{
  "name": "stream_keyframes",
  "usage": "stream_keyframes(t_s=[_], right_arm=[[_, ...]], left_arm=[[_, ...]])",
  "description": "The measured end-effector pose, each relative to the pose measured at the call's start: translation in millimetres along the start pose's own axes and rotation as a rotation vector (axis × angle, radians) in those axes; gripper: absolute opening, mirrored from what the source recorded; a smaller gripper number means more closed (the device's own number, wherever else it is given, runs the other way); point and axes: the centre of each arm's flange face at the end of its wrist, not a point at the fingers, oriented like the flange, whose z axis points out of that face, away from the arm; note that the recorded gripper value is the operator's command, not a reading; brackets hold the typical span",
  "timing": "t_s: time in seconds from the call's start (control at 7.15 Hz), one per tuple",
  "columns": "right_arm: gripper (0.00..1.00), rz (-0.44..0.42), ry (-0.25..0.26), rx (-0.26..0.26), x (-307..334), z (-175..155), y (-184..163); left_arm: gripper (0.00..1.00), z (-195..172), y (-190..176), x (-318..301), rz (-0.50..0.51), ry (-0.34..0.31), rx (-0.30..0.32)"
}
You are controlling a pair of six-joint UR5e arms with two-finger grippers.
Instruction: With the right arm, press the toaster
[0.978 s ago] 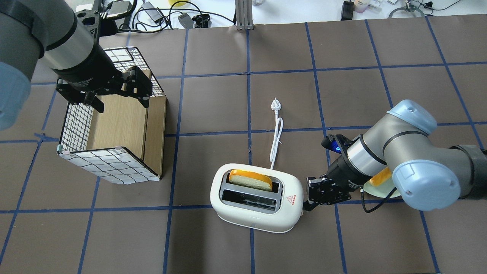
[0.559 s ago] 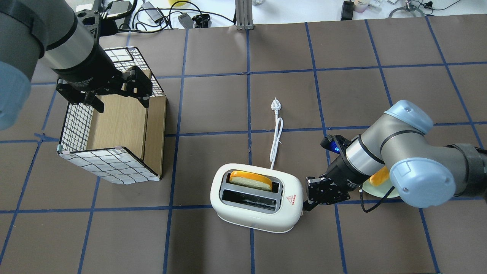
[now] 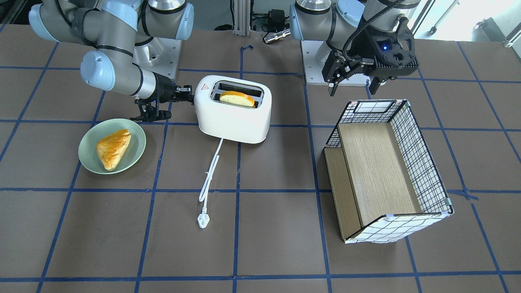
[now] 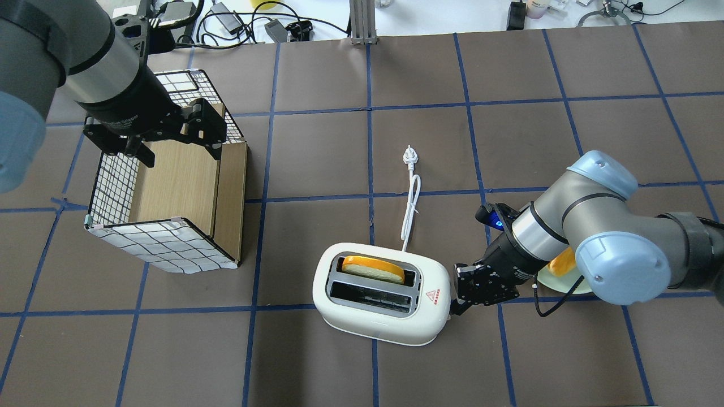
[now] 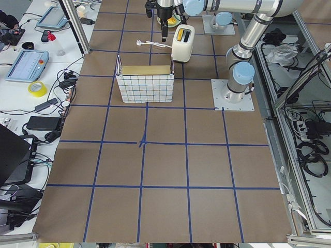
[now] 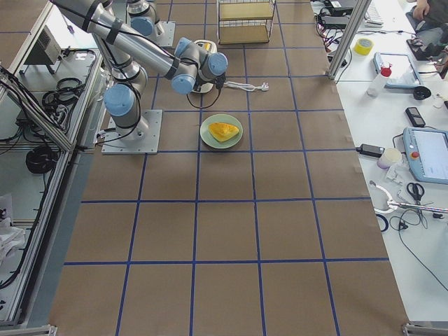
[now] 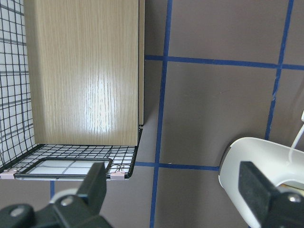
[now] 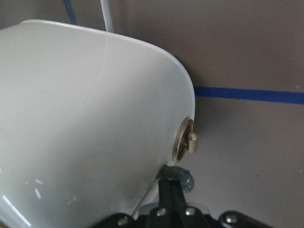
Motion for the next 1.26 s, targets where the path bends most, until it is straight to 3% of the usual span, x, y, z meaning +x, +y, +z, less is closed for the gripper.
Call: stream_keyframes(t_s=[0.28,0.7,0.98,1.12,1.26], right_arm=[[0.0,0.088,0.052,0.071,-18,-46,0],[0.0,0.151,0.135,0.134,-70,-159,14],[0.0,0.144,0.234,0.248,-98,-229,29],[0.68,0.128,0.283,0.297,-107,-252,35],[1.0,0.1,0.324,0.333,-112,-269,37]], left_arm=[[1.0,0,0,0,0.0,0.0,0.0],[1.0,0,0,0,0.0,0.0,0.0],[1.0,0,0,0,0.0,0.0,0.0],[1.0,0,0,0,0.0,0.0,0.0],[1.0,0,0,0,0.0,0.0,0.0]])
